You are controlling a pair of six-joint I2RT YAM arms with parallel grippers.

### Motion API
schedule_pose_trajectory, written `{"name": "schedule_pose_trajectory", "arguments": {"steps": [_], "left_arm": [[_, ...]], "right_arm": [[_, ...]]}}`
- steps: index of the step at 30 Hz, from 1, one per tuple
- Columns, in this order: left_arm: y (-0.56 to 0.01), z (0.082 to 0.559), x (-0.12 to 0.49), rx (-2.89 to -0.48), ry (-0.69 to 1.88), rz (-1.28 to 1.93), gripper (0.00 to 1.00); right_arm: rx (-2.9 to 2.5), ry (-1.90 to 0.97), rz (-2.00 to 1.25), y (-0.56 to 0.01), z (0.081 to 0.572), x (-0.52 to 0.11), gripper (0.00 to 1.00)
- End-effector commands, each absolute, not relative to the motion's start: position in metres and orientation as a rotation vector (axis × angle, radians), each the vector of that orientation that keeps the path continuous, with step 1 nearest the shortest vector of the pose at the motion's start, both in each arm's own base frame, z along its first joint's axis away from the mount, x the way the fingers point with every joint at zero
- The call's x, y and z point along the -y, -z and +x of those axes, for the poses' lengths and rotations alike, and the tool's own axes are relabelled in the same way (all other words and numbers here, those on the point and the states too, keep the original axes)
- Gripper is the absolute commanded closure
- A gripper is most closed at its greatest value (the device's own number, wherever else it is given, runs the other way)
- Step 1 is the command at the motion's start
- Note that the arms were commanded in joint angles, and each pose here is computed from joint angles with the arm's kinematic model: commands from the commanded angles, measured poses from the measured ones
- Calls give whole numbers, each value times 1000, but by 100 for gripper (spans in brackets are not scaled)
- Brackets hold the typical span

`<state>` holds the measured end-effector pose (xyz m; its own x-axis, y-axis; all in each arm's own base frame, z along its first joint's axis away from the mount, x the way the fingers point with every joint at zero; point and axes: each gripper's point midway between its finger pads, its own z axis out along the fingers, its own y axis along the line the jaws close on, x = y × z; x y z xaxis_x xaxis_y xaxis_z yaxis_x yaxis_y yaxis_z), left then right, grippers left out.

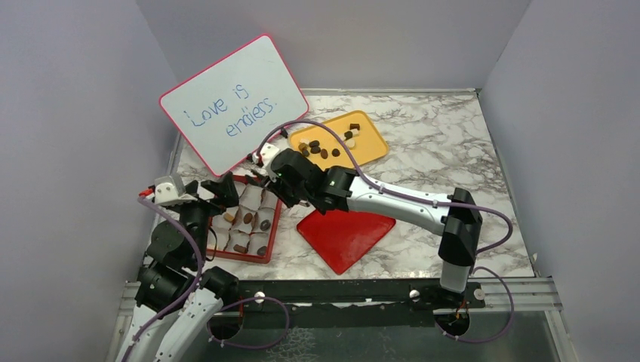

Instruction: Pack the chocolate

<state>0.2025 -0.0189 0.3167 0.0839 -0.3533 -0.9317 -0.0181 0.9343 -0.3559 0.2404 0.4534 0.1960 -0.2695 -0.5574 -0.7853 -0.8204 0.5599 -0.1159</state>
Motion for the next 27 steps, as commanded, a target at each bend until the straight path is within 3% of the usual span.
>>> {"name": "schedule_pose_trajectory", "arguments": {"steps": [1,11,27], "left_arm": [[-310,213,38,-1525,278,-214,1],[-290,225,57,-1617,284,-121,1],[-296,218,54,-1578,296,-114,1]], "right_arm": [[-1946,-242,-978,-218,275,-410,65],[-2029,-126,-831,-195,344,-342,65],[-2109,-98,-827,-149,388,-345,65]]}}
